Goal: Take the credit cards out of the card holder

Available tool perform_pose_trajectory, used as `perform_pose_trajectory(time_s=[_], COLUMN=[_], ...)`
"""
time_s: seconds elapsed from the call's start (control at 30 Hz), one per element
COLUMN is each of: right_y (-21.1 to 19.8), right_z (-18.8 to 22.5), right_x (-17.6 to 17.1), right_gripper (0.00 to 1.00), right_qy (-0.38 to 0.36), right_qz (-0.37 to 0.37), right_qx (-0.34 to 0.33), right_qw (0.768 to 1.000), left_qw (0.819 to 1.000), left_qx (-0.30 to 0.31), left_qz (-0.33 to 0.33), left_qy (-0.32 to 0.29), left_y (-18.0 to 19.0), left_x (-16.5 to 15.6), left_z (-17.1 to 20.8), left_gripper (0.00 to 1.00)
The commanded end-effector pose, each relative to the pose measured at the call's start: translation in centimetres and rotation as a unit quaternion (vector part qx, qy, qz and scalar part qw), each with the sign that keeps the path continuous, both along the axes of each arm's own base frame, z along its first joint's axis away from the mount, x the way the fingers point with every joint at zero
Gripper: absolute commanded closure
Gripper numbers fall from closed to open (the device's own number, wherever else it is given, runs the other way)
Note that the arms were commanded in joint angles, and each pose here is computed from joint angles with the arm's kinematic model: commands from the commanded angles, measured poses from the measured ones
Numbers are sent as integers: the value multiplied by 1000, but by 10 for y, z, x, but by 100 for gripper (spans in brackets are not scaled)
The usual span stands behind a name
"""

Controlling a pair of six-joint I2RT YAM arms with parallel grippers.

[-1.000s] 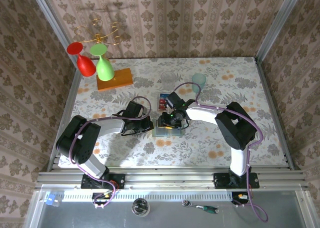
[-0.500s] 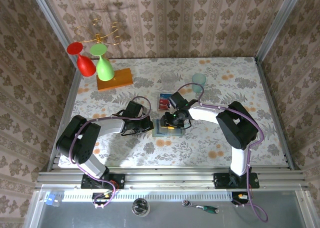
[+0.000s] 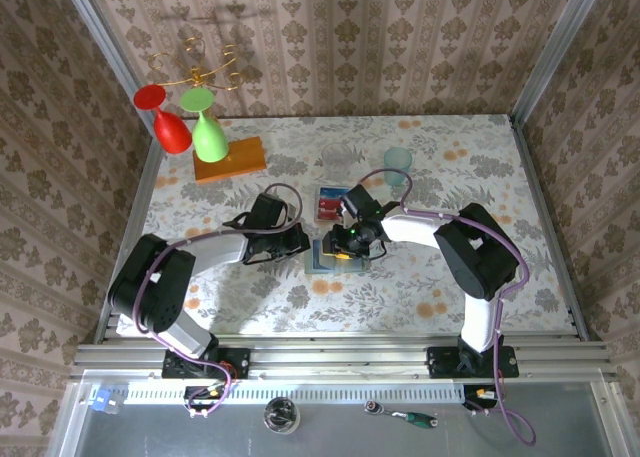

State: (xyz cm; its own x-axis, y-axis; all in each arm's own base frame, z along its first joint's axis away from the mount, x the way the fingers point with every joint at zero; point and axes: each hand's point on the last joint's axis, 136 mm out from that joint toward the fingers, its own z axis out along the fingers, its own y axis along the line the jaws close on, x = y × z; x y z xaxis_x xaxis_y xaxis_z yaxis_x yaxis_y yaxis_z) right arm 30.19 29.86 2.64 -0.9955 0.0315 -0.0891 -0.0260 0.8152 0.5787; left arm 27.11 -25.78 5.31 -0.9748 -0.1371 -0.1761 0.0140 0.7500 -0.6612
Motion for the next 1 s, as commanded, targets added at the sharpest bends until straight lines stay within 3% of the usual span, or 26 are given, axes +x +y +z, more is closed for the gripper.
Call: perform_pose_trajectory(time_s=[0.0,0.33,0.97], right_y=[-14,-12,-12], right_z=[-9,-10,-11], right_x=[-4,-3,-3], right_gripper=[60,62,63], right_qy=[12,15,18], right_qz=[-18,-21,-22], right_qx=[-14,-5,-3], right_qw=[1000,1000,1000], left_qw=[999,997,999], left_qx=[-37,-64,-17], left_qz=[-17,-32,-17], left_qy=[3,32,37], left_y=[-15,-35,-24], left_x=[1,0,2], left_z=[17,7,-4], left_gripper=[90,85,82])
